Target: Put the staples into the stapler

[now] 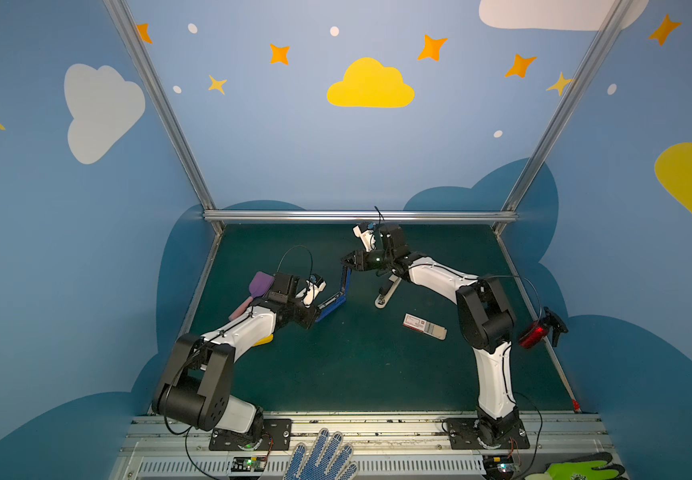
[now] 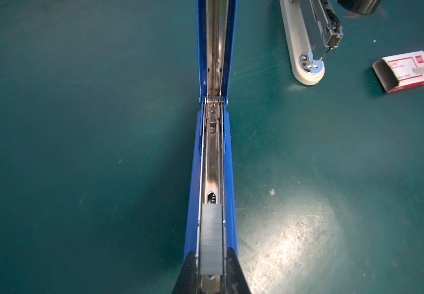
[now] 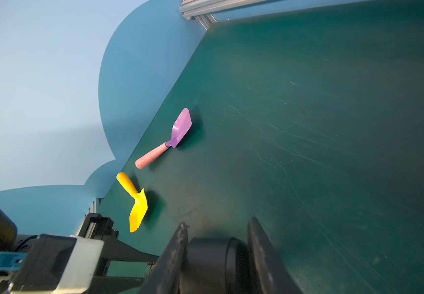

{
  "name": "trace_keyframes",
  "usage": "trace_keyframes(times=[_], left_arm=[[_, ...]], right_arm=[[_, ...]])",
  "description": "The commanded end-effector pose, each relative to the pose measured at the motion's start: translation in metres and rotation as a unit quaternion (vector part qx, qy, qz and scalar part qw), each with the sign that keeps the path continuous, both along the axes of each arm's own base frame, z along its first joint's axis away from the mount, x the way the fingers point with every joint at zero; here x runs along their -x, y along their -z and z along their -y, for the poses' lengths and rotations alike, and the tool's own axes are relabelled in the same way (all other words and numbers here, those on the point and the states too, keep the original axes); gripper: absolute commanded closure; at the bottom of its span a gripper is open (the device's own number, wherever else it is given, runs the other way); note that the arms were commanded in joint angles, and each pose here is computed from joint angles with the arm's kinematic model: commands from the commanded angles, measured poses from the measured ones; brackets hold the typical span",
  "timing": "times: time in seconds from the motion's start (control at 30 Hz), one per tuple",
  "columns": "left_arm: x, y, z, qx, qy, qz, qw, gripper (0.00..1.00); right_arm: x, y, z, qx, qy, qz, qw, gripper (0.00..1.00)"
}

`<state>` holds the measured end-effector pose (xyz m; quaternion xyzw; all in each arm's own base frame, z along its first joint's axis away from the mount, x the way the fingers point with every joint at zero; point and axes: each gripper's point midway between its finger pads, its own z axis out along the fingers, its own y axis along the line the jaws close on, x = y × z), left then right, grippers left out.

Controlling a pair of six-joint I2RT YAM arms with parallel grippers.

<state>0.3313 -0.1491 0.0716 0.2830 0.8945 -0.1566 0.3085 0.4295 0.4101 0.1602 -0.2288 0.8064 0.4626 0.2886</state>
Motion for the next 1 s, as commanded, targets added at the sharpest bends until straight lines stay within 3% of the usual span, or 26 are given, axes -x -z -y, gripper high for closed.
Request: trace_keyframes(times=[0.0, 0.53, 0.97], left_arm=[[-0.016, -0.019, 0.006, 0.012, -0.002, 0.048, 0.999, 0.96], [-0.014, -0.017, 0.007, 0.009, -0.001, 0.045, 0.999, 0.96], [-0.018, -0.024, 0.004, 0.008, -0.013, 0.061, 0.998, 0.96]], right_arm=[[0.06, -0.019, -0.035, -0.021, -0.079, -0.045, 0.996, 0.66], [0.066, -0.006, -0.044, -0.003, -0.058, -0.075, 0.995, 0.54], [0.065, 0.004, -0.039, -0.021, -0.051, -0.109, 0.992, 0.56]])
